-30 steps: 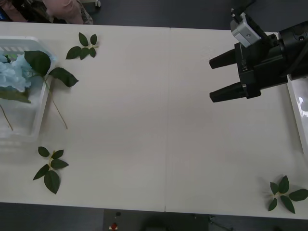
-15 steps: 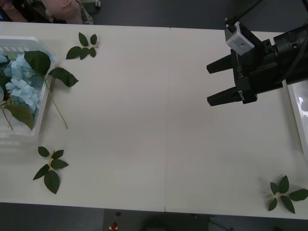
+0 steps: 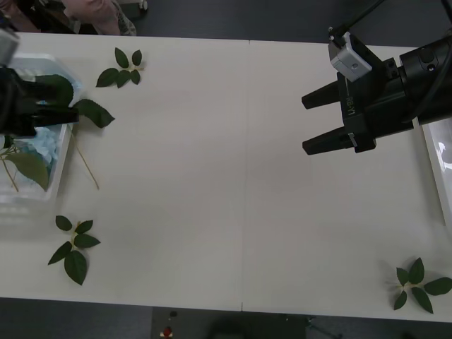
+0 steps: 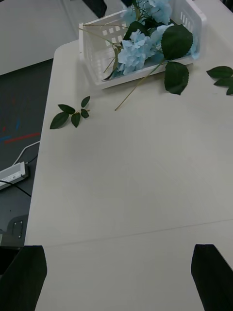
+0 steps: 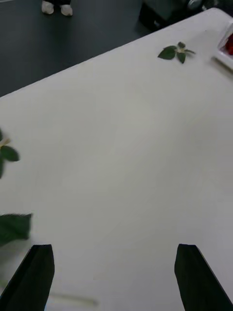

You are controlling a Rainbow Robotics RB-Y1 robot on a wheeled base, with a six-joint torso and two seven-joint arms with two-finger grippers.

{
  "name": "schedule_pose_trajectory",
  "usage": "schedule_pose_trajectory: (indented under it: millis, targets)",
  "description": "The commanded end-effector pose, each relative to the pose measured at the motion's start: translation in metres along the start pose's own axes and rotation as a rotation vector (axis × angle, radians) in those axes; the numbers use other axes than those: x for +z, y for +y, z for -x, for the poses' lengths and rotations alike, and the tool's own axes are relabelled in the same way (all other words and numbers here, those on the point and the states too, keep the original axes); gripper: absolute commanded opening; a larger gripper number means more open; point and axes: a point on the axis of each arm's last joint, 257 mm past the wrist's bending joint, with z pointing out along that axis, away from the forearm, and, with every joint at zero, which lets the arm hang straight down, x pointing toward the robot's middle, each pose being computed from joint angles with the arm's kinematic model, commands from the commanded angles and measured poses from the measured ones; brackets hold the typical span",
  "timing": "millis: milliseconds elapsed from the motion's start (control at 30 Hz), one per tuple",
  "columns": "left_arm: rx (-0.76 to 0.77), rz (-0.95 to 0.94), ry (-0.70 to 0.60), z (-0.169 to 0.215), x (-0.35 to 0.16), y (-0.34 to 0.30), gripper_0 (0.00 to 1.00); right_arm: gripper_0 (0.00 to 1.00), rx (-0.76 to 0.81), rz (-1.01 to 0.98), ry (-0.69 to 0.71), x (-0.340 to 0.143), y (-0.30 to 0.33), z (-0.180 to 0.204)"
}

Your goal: Put the red flowers into the right box and the blue flowers into the left box

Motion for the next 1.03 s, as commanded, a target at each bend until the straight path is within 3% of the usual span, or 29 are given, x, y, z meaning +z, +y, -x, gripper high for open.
schedule_pose_trajectory:
  millis: [33,200,400,1033]
  targets:
    - [0.008,-0.057,-0.043,-0.008,0.051,-0.057,0.72,0.88,-0.045,0.002,-0.007,0.000,0.003,0.007]
    - [0.056,-0.141,-0.076,0.009,0.074,-0.122,0.73,0.88,-0.045,0.002,-0.007,0.000,0.003,0.007]
    - [0.059,-0.223,-0.144,0.043,0.068,-0.167,0.74,0.88,-0.045,0.002,-0.007,0.000,0.003,0.007]
    - [0.101,-0.258,-0.187,0.059,0.062,-0.189,0.75,0.88,-0.045,0.002,-0.007,0.000,0.003,0.007]
